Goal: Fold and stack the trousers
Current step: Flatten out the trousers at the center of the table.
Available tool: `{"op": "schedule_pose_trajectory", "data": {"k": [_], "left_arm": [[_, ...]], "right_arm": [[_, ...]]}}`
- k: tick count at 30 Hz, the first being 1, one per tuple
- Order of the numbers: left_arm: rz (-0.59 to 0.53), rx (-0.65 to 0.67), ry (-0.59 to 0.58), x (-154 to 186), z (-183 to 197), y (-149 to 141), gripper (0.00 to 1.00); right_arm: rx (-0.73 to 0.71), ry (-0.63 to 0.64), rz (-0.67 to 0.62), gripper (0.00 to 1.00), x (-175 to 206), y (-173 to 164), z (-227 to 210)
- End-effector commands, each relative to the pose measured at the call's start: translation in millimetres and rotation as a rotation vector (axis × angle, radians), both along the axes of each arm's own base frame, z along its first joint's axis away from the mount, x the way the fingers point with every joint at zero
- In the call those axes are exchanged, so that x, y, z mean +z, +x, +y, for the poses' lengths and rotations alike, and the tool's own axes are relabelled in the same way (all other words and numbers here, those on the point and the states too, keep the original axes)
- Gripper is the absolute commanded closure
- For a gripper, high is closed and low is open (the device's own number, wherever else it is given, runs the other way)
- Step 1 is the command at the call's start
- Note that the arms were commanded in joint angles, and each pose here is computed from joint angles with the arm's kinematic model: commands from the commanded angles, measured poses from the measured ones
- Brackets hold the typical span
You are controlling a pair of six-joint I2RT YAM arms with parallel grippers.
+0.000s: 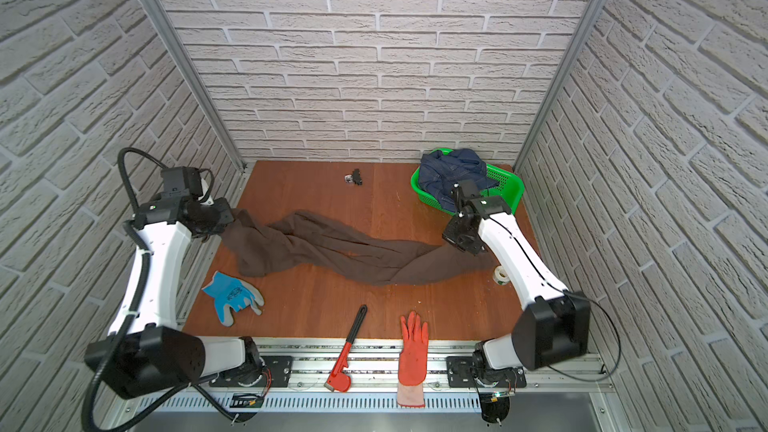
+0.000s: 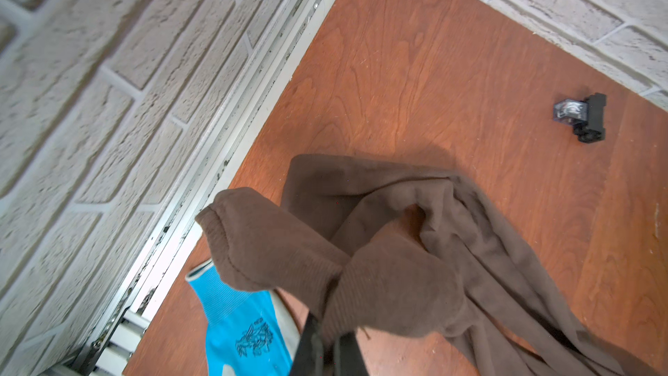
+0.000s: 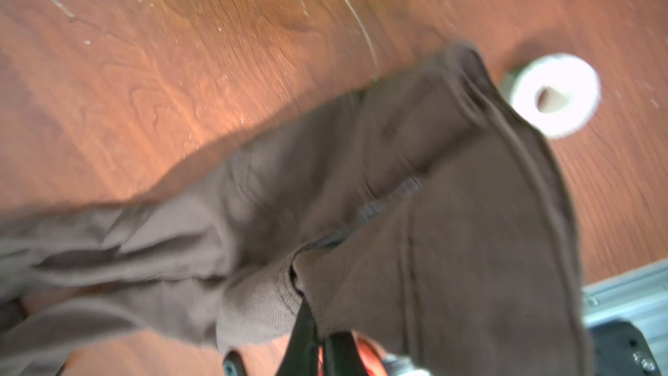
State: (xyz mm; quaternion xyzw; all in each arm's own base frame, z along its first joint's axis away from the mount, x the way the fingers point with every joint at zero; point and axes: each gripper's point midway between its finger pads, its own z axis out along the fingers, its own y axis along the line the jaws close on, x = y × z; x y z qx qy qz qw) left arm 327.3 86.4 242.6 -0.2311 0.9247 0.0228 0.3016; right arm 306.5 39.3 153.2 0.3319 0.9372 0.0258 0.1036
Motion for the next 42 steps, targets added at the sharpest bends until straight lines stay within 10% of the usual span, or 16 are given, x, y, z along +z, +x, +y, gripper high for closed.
{"op": "schedule_pose_trajectory", "data": {"k": [1, 22, 42], "left_arm": [[-0.035, 0.004, 0.004, -2, 8, 19, 1.00], [0.028, 0.018, -0.023, -31, 16, 17, 1.00], [0.031, 0.018, -0.049, -35, 15, 7, 1.00]], "right_arm": [[0.045, -0.035, 0.031, 0.93, -17, 20, -1], [0.015, -0.028, 0.109, 0.55, -37, 8, -14], [-0.039, -0.014, 0.192, 0.52, -54, -54, -48]]}}
